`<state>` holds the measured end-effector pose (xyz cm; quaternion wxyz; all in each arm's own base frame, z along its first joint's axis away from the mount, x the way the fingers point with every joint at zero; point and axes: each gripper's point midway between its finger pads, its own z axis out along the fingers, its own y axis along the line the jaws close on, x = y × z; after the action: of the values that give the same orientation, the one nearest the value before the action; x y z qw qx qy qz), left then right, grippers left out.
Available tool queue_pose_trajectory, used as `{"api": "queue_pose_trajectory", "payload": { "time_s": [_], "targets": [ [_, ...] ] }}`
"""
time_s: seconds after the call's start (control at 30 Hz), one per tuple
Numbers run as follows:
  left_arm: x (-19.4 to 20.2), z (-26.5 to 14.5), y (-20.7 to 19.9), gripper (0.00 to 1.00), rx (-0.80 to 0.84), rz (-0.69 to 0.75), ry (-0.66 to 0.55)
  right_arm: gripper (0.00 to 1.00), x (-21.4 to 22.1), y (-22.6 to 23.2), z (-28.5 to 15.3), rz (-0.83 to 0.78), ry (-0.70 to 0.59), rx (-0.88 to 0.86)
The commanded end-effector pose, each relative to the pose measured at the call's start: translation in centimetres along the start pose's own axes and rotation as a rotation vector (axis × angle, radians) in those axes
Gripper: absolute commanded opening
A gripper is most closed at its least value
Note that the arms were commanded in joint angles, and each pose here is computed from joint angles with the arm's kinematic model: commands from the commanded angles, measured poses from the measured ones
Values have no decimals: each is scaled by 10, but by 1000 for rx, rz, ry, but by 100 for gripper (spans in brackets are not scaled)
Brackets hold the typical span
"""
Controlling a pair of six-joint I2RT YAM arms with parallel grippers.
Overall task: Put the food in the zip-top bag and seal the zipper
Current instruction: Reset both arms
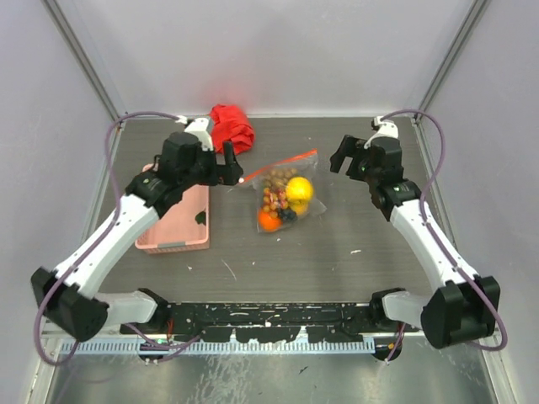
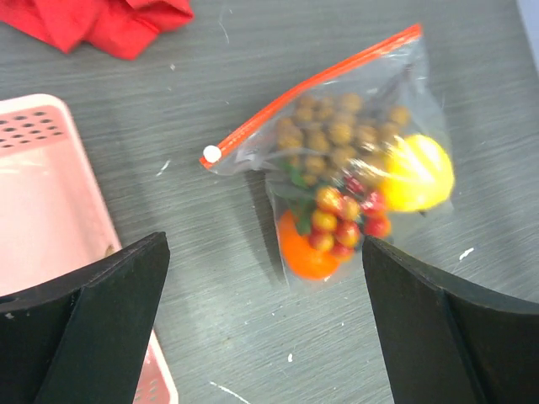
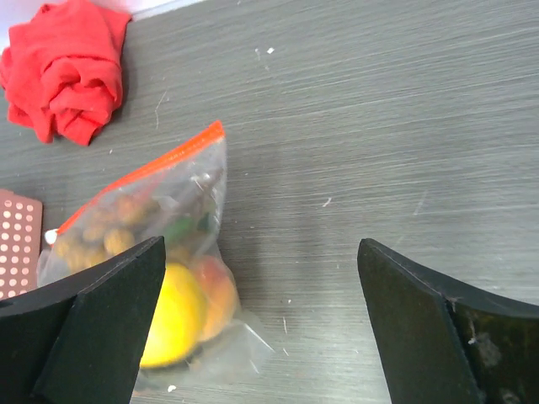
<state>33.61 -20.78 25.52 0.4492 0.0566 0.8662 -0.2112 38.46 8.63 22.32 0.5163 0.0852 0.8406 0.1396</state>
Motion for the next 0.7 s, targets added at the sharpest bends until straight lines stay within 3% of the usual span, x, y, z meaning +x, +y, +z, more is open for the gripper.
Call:
{"api": "queue_pose_trajectory", "payload": {
  "time_s": [0.0, 0.37, 0.67],
  "targets": [
    [-17, -52, 17, 98, -76, -31, -123, 100, -19, -14, -34, 19, -96, 81],
    [-28, -162, 43, 98, -135, 29, -364, 100, -50, -22, -138, -39, -389, 50],
    [-18, -187, 67, 98, -178, 54, -561, 100, -31, -44, -158, -71, -437, 110]
  ]
}}
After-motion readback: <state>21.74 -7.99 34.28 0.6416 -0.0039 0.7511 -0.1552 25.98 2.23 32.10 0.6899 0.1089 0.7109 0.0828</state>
